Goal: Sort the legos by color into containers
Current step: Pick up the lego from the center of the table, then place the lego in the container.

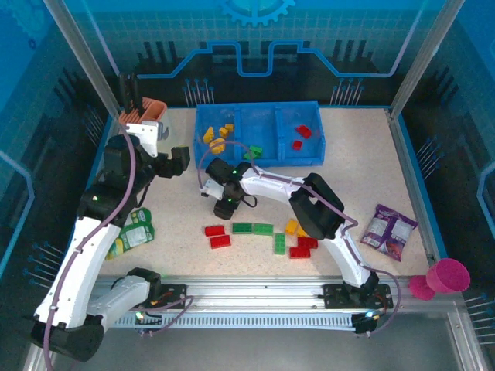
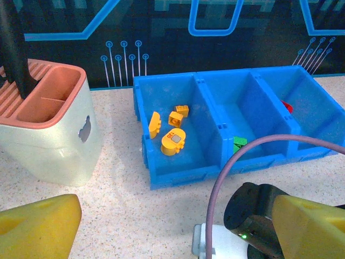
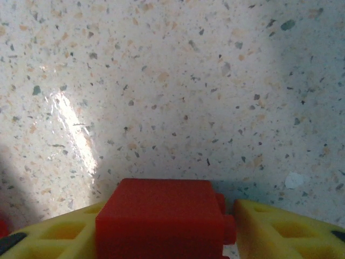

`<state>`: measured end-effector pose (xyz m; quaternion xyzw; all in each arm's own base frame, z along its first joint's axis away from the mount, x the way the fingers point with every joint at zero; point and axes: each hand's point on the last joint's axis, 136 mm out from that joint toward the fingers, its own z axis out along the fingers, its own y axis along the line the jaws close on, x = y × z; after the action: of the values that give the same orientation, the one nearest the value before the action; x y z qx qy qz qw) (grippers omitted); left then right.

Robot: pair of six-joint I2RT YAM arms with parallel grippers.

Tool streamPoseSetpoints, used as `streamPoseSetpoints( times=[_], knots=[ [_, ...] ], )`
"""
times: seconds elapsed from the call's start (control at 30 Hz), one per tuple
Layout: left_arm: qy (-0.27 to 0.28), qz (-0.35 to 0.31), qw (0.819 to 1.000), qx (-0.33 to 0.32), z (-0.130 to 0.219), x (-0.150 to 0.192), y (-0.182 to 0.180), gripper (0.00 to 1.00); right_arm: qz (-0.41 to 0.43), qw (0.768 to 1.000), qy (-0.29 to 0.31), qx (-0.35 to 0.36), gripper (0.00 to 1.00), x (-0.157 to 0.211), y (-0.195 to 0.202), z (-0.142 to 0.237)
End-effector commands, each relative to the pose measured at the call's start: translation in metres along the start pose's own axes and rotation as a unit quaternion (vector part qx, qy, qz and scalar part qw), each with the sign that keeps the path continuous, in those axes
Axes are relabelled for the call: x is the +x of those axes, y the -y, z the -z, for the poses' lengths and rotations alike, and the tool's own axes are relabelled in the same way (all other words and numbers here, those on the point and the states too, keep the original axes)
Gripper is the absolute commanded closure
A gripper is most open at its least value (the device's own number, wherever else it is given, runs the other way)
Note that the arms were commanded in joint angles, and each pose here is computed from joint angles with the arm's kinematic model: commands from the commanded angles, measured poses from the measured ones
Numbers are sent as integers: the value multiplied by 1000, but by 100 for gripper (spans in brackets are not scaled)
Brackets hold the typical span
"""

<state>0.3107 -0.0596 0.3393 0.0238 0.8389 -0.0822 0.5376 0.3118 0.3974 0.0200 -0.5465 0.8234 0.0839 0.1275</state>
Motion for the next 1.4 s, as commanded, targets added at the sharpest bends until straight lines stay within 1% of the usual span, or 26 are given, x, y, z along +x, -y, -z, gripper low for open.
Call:
streamPoseSetpoints(
  times=[0.0,0.07,0.13,0.23,0.4,0.53,0.67,0.8,0.97,1.1,1.13,1.27,1.37],
  knots=[
    [5,-15,1000,-8,-4,-4,-4,7,-17,1000,-3,-12,49,2,7,-2],
    [2,-15,1000,-11,-12,3,-5,7,-31,999,9,-25,52,1,14,8],
    [-2,-17,1000,-10,-20,10,-6,7,-38,999,21,-19,53,2,25,25],
    [-5,-20,1000,-8,-26,16,-6,5,-67,997,43,3,56,11,54,64],
    [-11,-34,999,1,-31,24,-4,4,-132,986,89,47,57,41,113,129],
    [-17,-38,999,1,-36,28,-4,4,-169,976,95,101,57,66,164,155],
    [-15,-41,999,-4,-37,28,-6,1,-208,960,102,158,58,85,217,173],
    [-18,-40,999,-8,-40,29,-9,1,-260,939,111,197,56,95,269,176],
    [-27,-44,999,-14,-43,29,-11,1,-299,923,84,229,56,106,318,155],
    [-27,-48,998,-17,-43,30,-13,1,-324,914,73,233,56,117,343,134],
    [-29,-49,998,-18,-44,31,-13,1,-331,913,61,232,56,124,349,119],
    [-47,-50,997,-19,-51,37,-15,1,-343,910,45,229,55,133,362,99],
    [-59,-50,997,-17,-56,41,-14,1,-340,911,44,227,50,132,365,94]
  ],
)
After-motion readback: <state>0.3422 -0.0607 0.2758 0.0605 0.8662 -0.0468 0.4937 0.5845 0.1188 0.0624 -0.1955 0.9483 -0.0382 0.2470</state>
